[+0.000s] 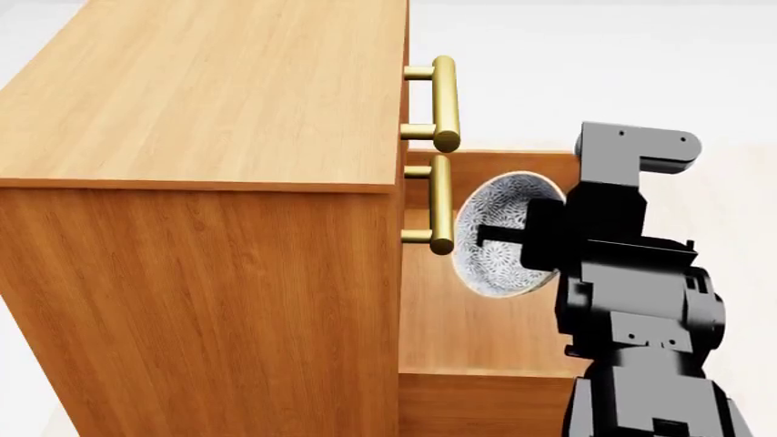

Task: Put the bowl in the bottom drawer of the cabinet and close it.

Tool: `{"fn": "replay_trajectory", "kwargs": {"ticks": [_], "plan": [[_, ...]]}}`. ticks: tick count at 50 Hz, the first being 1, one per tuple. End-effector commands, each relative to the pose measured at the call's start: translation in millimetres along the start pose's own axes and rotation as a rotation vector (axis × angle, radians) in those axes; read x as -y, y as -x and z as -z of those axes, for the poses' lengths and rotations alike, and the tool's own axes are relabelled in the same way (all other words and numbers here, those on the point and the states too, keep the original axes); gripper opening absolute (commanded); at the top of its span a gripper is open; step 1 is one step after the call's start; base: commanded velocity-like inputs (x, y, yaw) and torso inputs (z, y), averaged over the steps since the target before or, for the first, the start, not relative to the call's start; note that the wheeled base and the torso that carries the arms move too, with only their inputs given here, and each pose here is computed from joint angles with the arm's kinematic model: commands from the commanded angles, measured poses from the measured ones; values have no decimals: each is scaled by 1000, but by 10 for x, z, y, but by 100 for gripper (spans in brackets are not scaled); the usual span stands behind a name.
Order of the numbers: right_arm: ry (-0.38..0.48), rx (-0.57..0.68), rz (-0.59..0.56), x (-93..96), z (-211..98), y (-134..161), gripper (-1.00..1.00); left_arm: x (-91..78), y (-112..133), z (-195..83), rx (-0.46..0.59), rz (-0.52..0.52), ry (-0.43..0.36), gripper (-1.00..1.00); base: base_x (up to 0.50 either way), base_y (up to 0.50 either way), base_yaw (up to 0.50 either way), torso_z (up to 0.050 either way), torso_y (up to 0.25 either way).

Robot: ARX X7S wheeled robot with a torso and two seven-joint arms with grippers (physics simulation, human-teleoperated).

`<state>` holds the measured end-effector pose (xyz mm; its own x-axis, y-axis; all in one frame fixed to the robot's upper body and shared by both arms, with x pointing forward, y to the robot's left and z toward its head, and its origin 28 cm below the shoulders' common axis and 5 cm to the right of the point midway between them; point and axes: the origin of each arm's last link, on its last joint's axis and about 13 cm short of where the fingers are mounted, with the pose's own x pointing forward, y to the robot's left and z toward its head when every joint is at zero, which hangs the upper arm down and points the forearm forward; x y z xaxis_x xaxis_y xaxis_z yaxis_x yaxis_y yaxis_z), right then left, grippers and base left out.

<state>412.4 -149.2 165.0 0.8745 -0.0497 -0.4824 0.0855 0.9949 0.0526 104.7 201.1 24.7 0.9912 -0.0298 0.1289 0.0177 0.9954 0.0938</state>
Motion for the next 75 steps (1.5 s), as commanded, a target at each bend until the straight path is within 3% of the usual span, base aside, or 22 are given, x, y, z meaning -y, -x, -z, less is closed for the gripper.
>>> {"fn": "replay_trajectory", "kwargs": {"ticks": [1, 51, 75], "plan": [[-20, -12, -24, -5, 19, -1, -100, 0, 0, -2, 0, 0, 0, 100, 0, 0, 0, 0, 0], [-164, -201, -137, -19, 155, 55, -100, 6, 8, 37, 1, 0, 0, 100, 0, 0, 0, 0, 0], [-182, -220, -142, -32, 237, 39, -100, -1, 5, 35, 2, -1, 2, 100, 0, 0, 0, 0, 0]]}}
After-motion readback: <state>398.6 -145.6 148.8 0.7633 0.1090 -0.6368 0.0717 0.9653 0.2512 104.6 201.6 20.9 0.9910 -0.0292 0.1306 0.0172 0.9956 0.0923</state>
